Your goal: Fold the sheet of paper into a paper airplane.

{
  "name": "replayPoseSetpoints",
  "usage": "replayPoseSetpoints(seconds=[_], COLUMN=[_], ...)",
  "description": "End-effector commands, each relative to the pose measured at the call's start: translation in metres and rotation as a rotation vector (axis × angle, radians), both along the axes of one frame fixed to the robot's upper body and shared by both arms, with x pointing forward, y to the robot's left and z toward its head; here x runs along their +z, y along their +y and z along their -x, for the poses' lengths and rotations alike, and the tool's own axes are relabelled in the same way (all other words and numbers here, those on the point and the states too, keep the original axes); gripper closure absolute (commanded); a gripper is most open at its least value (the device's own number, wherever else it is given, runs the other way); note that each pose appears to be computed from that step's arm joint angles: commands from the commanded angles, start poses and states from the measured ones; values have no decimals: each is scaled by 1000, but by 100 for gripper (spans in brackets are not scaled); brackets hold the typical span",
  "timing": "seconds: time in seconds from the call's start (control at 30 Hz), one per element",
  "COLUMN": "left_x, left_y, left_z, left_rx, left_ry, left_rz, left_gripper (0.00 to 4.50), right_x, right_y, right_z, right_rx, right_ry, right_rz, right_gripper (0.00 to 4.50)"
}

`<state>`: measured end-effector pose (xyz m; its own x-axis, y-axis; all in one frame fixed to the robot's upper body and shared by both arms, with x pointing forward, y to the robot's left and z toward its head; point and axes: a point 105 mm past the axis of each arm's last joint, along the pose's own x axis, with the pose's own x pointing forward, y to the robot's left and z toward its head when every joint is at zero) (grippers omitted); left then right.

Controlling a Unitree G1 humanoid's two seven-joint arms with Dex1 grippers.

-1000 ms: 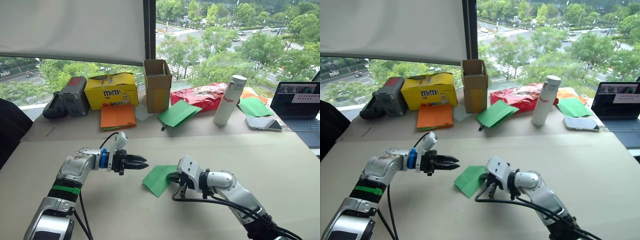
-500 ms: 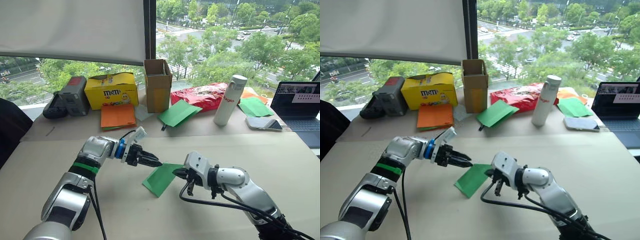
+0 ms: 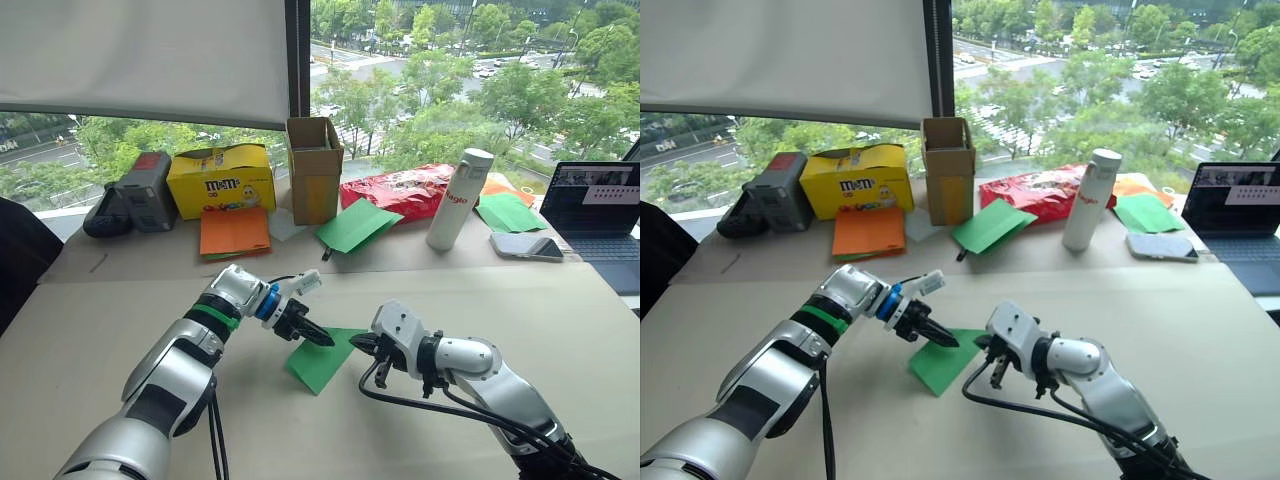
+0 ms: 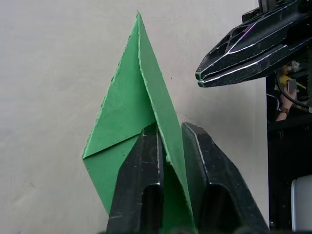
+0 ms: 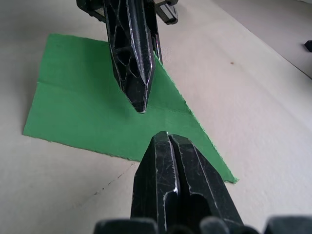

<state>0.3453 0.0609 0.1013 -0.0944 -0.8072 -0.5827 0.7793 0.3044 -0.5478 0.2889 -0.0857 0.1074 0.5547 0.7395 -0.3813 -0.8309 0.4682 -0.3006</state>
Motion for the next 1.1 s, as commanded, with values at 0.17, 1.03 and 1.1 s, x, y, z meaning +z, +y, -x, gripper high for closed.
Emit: replayPoseSetpoints(seconds=[0.17,1.03,1.1], left_x=[16,0,-1], left_y=[5,-68,-70], left_z=[-2,33,35], left_rx=[202,1000,993], left_ry=[130,655,690], left_rz=[53,411,410], left_gripper=[446,446,446], right_x=[20,37,37], right_y=[-16,-65,-65], right_z=[-4,-28,-28], right_rx=[-60,-330,-333], right_ry=[-77,-148,-152], right_rz=[3,45,43], right_gripper=[450,450,450])
